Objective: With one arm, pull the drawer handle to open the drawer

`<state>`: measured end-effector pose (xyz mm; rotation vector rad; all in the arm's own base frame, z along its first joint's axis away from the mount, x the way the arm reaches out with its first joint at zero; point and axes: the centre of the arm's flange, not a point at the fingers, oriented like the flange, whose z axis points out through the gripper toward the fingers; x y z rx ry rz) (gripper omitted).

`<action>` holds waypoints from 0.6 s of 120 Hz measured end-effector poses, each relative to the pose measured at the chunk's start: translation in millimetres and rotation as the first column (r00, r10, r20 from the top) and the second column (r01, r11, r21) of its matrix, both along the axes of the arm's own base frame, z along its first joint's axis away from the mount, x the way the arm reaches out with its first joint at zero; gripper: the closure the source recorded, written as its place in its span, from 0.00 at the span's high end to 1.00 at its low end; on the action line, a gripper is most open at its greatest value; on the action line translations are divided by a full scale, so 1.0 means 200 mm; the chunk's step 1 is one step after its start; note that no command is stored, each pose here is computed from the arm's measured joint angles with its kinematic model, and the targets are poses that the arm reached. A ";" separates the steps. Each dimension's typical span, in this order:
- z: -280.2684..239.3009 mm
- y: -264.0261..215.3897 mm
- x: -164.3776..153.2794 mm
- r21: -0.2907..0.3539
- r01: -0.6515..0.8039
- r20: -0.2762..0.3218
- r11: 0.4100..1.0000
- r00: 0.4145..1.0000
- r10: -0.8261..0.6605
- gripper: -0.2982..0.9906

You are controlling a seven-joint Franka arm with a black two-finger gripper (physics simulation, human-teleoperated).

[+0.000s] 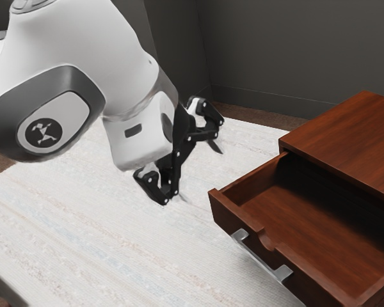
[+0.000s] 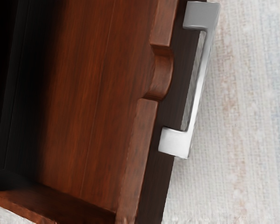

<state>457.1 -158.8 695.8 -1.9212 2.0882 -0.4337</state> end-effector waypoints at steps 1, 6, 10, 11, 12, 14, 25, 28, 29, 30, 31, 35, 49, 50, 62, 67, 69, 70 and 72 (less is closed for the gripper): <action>0.01 0.01 0.01 -0.002 -0.006 -0.001 1.000 1.000 0.006 0.77; 0.06 0.06 0.04 -0.010 -0.045 -0.005 0.999 0.999 0.045 0.77; 0.10 0.09 0.08 -0.013 -0.082 -0.010 0.997 0.997 0.082 0.77; 0.11 0.11 0.09 -0.014 -0.093 -0.011 0.996 0.996 0.093 0.77; 0.13 0.12 0.10 -0.015 -0.104 -0.012 0.994 0.995 0.104 0.77; 0.15 0.14 0.12 -0.017 -0.125 -0.014 0.992 0.992 0.125 0.77; 0.23 0.31 0.16 -0.035 -0.250 -0.034 0.968 0.968 0.249 0.77; 0.25 0.35 0.17 -0.041 -0.285 -0.041 0.958 0.958 0.283 0.77; 0.25 0.37 0.17 -0.043 -0.296 -0.043 0.954 0.955 0.294 0.77; 0.25 0.38 0.17 -0.045 -0.307 -0.046 0.951 0.951 0.305 0.77; 0.26 0.40 0.17 -0.047 -0.318 -0.048 0.947 0.948 0.316 0.77; 0.27 0.45 0.17 -0.055 -0.362 -0.058 0.931 0.932 0.359 0.77; 0.28 0.60 0.18 -0.073 -0.518 -0.106 0.852 0.854 0.510 0.77; 0.27 0.61 0.18 -0.073 -0.529 -0.110 0.845 0.847 0.521 0.77; 0.28 0.69 0.23 -0.080 -0.642 -0.132 0.763 0.765 0.630 0.77; 0.27 0.70 0.26 -0.077 -0.681 -0.141 0.728 0.730 0.668 0.77; 0.27 0.72 0.27 -0.077 -0.700 -0.148 0.710 0.712 0.686 0.77; 0.26 0.74 0.27 -0.076 -0.709 -0.151 0.701 0.703 0.695 0.77; 0.25 0.76 0.28 -0.076 -0.728 -0.159 0.682 0.684 0.712 0.77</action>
